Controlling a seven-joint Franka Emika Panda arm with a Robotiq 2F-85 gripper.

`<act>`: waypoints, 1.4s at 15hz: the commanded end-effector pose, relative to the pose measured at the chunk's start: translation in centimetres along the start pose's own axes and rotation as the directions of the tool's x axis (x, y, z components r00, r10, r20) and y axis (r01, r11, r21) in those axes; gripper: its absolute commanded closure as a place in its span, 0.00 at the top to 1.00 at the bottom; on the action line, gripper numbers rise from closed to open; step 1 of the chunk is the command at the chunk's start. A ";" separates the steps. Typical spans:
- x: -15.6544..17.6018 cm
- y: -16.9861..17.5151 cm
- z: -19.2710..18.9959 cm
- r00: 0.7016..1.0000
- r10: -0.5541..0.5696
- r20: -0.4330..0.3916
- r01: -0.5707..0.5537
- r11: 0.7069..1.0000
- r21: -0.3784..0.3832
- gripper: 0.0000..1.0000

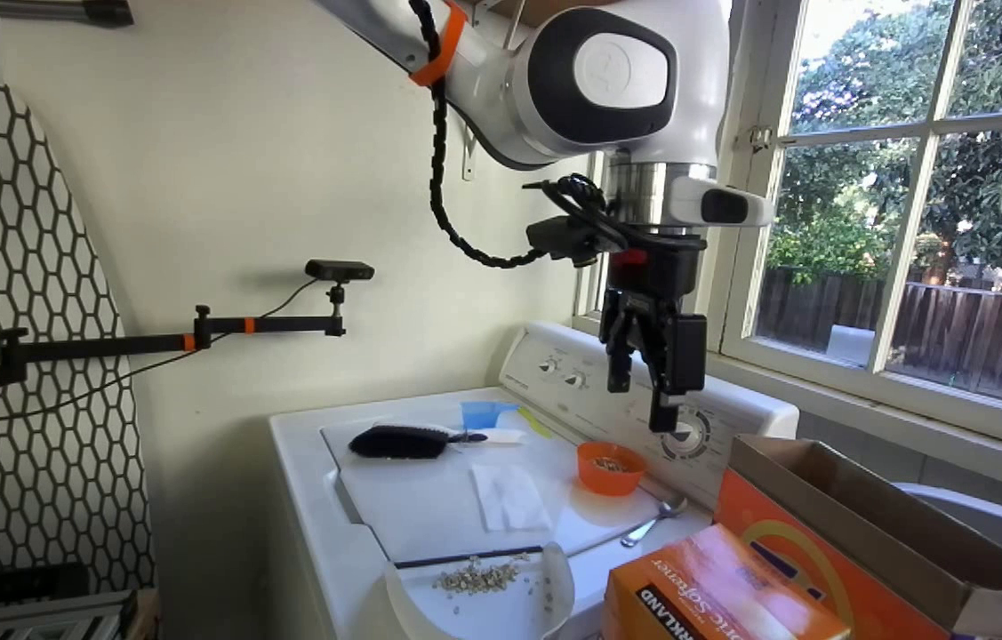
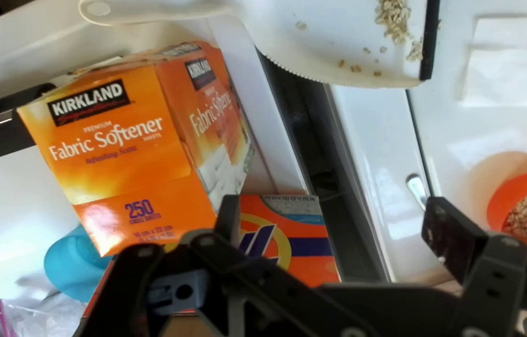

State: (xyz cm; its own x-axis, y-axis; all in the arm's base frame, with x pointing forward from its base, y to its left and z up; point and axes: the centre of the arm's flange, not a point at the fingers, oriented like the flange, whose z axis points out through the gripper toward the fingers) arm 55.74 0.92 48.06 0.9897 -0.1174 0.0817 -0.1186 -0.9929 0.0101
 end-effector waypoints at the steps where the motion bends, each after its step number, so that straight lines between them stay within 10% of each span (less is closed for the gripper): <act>1: 1.2 -3.0 1.2 0.994 0.100 -0.053 -0.097 0.994 0.050 1.00; 9: 2.1 -11.3 5.4 0.997 0.075 0.000 -0.075 0.990 0.123 1.00; 21: 2.4 -12.4 6.2 0.986 0.163 -0.013 -0.159 0.974 0.164 1.00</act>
State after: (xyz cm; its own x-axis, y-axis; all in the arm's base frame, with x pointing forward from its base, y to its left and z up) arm 59.24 11.60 42.82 0.9667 -0.2346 0.1024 -0.2225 -0.9679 -0.1170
